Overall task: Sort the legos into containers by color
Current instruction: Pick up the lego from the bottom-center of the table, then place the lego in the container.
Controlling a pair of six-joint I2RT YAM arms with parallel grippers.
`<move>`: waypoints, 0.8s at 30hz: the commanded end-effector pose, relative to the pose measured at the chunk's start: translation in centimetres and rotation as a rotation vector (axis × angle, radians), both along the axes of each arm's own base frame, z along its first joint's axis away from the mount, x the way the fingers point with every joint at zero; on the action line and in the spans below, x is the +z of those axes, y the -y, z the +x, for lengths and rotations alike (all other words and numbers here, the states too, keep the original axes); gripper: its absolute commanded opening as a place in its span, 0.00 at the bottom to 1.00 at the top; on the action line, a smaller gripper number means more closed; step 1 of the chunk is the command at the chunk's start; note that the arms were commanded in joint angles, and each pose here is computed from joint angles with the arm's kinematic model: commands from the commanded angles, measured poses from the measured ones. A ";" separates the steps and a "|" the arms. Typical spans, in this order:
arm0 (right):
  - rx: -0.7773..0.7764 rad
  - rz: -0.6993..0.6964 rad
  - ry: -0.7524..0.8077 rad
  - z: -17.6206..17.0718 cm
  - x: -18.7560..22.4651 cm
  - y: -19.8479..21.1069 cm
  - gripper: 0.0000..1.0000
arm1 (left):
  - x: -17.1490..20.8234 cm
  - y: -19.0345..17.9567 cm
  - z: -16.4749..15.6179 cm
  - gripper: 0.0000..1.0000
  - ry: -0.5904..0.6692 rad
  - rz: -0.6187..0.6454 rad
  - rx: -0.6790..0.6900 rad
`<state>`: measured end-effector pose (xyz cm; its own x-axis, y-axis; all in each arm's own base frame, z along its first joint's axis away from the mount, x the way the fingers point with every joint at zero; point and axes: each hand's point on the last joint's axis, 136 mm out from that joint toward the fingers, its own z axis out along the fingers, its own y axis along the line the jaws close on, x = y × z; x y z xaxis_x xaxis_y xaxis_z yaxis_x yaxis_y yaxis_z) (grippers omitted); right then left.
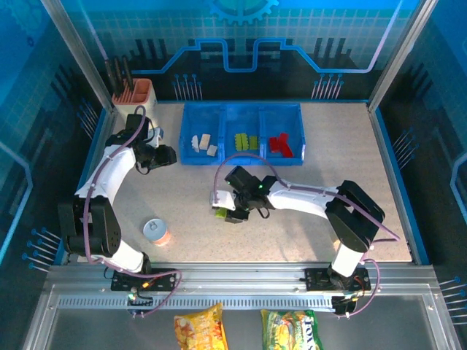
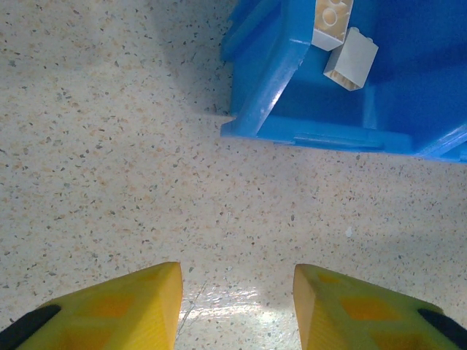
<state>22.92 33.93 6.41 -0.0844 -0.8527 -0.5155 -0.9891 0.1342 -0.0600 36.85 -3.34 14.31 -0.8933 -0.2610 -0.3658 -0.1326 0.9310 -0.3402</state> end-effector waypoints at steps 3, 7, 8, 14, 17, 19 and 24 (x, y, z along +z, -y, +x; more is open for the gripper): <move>-0.278 0.015 -0.011 4.0 1.3 1.5 0.36 | -0.3 -0.1 -0.2 0.45 -0.008 -0.005 -0.018; -0.460 0.009 0.003 6.7 2.0 2.9 0.34 | -0.2 -0.1 -0.1 0.45 -0.007 -0.004 -0.018; -0.505 0.007 0.000 7.3 2.1 3.2 0.34 | -0.2 -0.1 -0.2 0.45 -0.008 -0.005 -0.018; -0.748 -0.011 -0.039 10.4 2.7 5.2 0.33 | -0.1 0.0 -0.2 0.45 -0.004 -0.008 -0.018; -0.848 0.008 -0.071 11.8 3.3 5.7 0.32 | 0.0 0.0 -0.2 0.45 -0.002 -0.008 -0.017; -0.898 0.021 -0.082 12.6 3.8 6.0 0.31 | 0.0 0.0 -0.2 0.45 -0.005 -0.008 -0.018; -0.995 0.063 -0.134 15.0 4.8 6.0 0.32 | 0.0 -0.1 -0.2 0.45 -0.007 -0.010 -0.016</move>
